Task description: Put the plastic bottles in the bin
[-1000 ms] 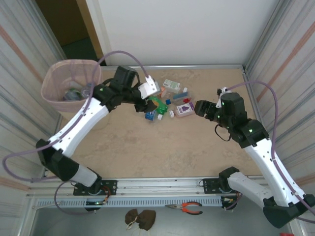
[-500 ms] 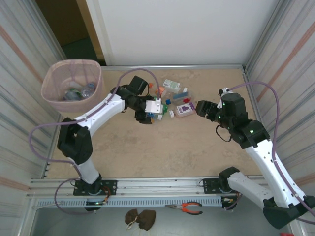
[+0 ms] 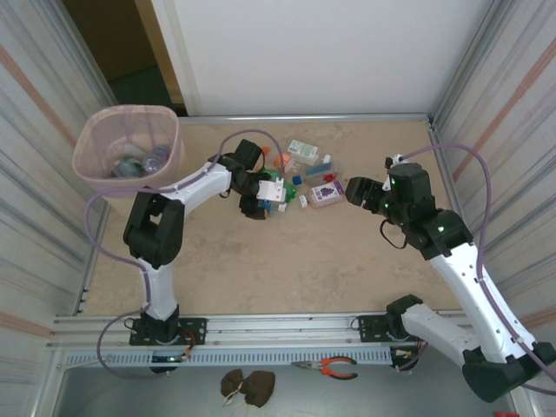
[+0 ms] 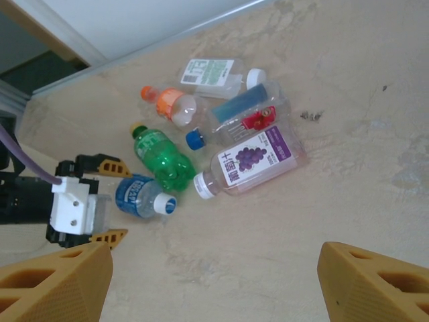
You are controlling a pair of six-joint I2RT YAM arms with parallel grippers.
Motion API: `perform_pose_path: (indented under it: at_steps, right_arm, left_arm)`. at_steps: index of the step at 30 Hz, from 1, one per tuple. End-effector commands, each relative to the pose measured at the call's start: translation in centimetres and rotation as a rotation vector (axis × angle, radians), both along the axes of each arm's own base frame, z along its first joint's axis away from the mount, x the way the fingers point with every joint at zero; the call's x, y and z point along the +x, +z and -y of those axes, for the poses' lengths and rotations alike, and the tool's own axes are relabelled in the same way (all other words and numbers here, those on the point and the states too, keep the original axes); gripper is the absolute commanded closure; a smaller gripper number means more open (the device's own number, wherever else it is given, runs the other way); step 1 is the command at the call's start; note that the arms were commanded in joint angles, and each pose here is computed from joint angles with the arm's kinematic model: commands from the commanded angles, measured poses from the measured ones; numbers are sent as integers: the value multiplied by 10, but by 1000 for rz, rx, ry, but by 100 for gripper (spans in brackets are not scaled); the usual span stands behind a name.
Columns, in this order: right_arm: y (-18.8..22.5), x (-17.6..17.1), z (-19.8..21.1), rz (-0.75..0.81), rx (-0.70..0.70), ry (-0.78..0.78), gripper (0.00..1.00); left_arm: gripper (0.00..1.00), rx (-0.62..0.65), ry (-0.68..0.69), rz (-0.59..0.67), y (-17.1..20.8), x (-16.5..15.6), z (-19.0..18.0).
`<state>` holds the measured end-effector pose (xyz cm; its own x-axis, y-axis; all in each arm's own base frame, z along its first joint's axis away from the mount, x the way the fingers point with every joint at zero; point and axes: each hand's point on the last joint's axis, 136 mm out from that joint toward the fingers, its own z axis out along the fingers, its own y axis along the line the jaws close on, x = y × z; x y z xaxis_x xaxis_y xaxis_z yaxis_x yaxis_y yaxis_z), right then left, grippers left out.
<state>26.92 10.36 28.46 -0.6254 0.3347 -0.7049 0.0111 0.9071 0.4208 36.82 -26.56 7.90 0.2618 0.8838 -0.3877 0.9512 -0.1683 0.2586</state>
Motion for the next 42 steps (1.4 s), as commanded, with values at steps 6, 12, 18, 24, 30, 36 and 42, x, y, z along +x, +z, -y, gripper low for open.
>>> perform_pose_path:
  at_steps: [6, 12, 18, 24, 30, 36, 42]
  right_arm:
    - [-11, 5, 4, -16, 11, -27, 21]
    - [-15, 4, 6, -23, 15, -31, 21]
    - [-18, 2, 8, -24, 20, -34, 20]
    - [-18, -1, 12, -18, 28, -42, 20]
    - [-14, -3, 14, -7, 38, -40, 20]
    - [-9, -8, 14, 4, 52, -40, 20]
    - [-1, -16, 17, 27, 74, -45, 21]
  left_arm:
    - [19, -3, -17, 16, -11, 11, 6]
    - [20, 32, -13, -12, -27, 11, 3]
    - [22, 50, -3, -46, -37, 7, 0]
    - [30, 62, 6, -64, -36, 2, -4]
    - [35, 28, 20, -55, -15, -3, -1]
    - [36, -39, 30, -19, 23, -13, 6]
    - [37, -169, 62, 2, 75, -27, 12]
